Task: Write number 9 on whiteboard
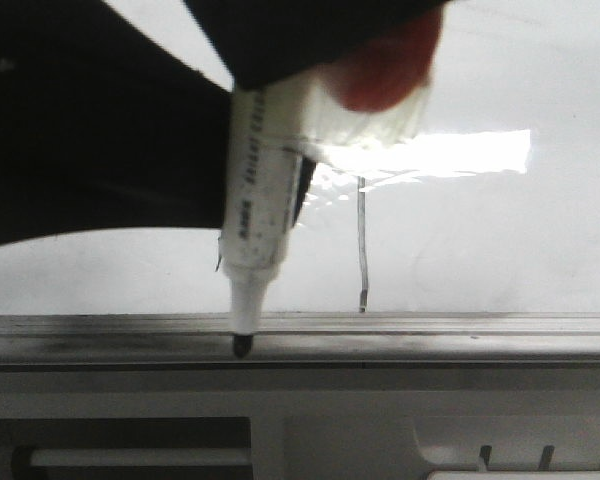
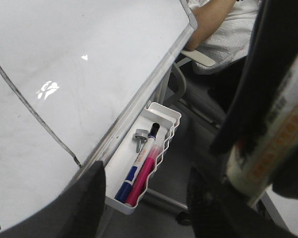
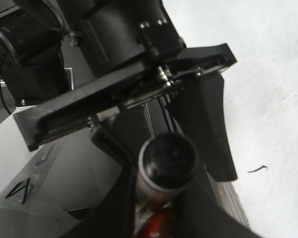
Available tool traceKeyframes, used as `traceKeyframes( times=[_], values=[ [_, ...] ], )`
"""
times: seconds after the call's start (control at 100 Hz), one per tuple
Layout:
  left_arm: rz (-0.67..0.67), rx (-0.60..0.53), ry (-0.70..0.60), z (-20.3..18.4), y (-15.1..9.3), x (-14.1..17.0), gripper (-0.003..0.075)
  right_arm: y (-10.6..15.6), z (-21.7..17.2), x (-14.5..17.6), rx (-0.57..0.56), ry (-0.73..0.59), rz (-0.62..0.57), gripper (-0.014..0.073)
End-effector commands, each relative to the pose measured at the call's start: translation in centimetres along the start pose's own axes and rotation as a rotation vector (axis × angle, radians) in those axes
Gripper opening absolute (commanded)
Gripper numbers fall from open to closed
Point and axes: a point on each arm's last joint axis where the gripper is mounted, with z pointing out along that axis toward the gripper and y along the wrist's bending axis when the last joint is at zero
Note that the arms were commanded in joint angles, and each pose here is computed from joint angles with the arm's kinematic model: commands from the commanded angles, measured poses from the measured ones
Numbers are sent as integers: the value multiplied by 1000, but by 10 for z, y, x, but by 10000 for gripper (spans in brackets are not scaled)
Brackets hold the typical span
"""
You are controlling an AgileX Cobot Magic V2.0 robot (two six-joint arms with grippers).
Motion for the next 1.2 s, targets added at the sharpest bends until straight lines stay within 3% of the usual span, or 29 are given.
traceKeyframes(
  times=[0.0, 0.3, 0.67, 0.83, 1.19],
  values=[
    [9, 141, -55, -3, -15, -13, 346, -9, -7, -26, 118, -187, -23, -70],
    [54, 206, -62, -4, -21, -14, 347, -7, -7, -20, 80, -123, -29, -69],
    [71, 211, -57, -5, -22, -13, 347, -36, -29, -5, 226, -30, -31, -69],
    [190, 236, -47, -5, -24, -11, 349, -39, -30, -5, 246, -36, -21, -69],
    [222, 152, -44, -4, -17, -11, 349, -36, -28, -6, 203, -49, 51, -69]
  ],
)
